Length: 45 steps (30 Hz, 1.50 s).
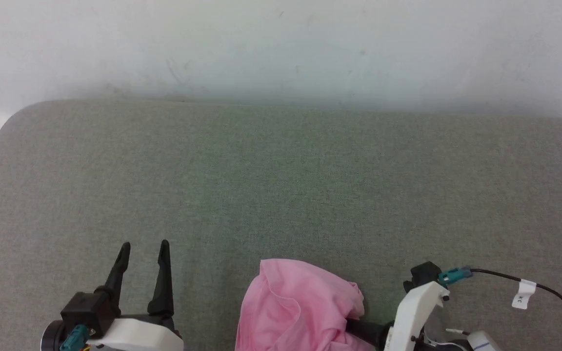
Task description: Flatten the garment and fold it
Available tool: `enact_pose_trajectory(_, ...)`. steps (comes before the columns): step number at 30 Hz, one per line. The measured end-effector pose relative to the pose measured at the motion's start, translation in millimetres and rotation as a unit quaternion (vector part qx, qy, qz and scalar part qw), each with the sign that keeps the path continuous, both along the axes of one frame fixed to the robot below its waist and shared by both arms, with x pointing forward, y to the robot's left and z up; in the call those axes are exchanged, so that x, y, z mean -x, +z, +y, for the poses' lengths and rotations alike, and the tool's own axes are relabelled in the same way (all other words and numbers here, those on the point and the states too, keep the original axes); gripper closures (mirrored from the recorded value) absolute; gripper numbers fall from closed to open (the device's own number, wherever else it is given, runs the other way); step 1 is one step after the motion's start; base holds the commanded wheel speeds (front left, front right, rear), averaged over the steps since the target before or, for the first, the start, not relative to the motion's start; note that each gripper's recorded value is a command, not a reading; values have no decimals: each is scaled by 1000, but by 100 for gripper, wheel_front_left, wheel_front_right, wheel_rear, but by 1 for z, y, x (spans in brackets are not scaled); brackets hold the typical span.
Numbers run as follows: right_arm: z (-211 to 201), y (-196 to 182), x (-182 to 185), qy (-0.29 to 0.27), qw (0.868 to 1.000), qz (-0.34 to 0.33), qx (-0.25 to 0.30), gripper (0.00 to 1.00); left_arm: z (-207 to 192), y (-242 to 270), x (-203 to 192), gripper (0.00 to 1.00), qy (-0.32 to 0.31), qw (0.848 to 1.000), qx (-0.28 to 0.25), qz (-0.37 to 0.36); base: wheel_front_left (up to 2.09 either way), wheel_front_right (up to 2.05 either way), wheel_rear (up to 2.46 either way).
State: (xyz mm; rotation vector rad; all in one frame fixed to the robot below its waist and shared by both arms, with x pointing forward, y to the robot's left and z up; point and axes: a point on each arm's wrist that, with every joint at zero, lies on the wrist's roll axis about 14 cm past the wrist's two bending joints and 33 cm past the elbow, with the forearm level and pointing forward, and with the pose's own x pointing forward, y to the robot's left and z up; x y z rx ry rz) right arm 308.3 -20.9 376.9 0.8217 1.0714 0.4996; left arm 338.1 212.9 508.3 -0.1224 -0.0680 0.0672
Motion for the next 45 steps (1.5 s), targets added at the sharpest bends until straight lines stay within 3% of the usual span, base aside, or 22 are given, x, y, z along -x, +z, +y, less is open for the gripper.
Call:
enact_pose_trajectory(1, 2, -1, 0, 4, 1000, 0, 2, 100, 1, -1, 0, 0, 2, 1000, 0, 1, 0, 0, 0)
enact_pose_trajectory(11, -4, 10, -7, 33, 994, -78, 66, 100, -6, 6, -1, 0, -7, 1000, -3, -12, 0, 0, 0)
enact_pose_trajectory(15, -31, 21, -15, 39, 985, -124, 114, 100, -17, 11, -5, 0, -25, 999, -4, -21, 0, 0, 0)
enact_pose_trajectory(19, -78, 17, -13, 38, 976, -118, 178, 100, -34, 16, -12, 0, -49, 998, 0, -30, 0, 0, 0)
enact_pose_trajectory(25, -171, 17, -4, 24, 944, -99, 313, 100, -72, 29, -29, 0, -102, 993, 7, -50, 0, 0, 0)
enact_pose_trajectory(31, -256, 31, -7, -30, 908, -80, 411, 100, -115, 36, -58, 0, -167, 984, 8, -65, 0, 0, 0)
enact_pose_trajectory(43, -369, 22, -12, -113, 842, -30, 526, 100, -167, 4, -115, 0, -250, 967, 8, -44, 0, 0, 0)
enact_pose_trajectory(44, -373, 20, -14, -116, 838, -35, 533, 78, -168, -1, -117, 0, -251, 967, 9, -39, 0, 0, 0)
enact_pose_trajectory(45, -375, 20, -18, -121, 834, -48, 537, 27, -168, -6, -119, 0, -251, 967, 10, -33, 0, 0, 0)
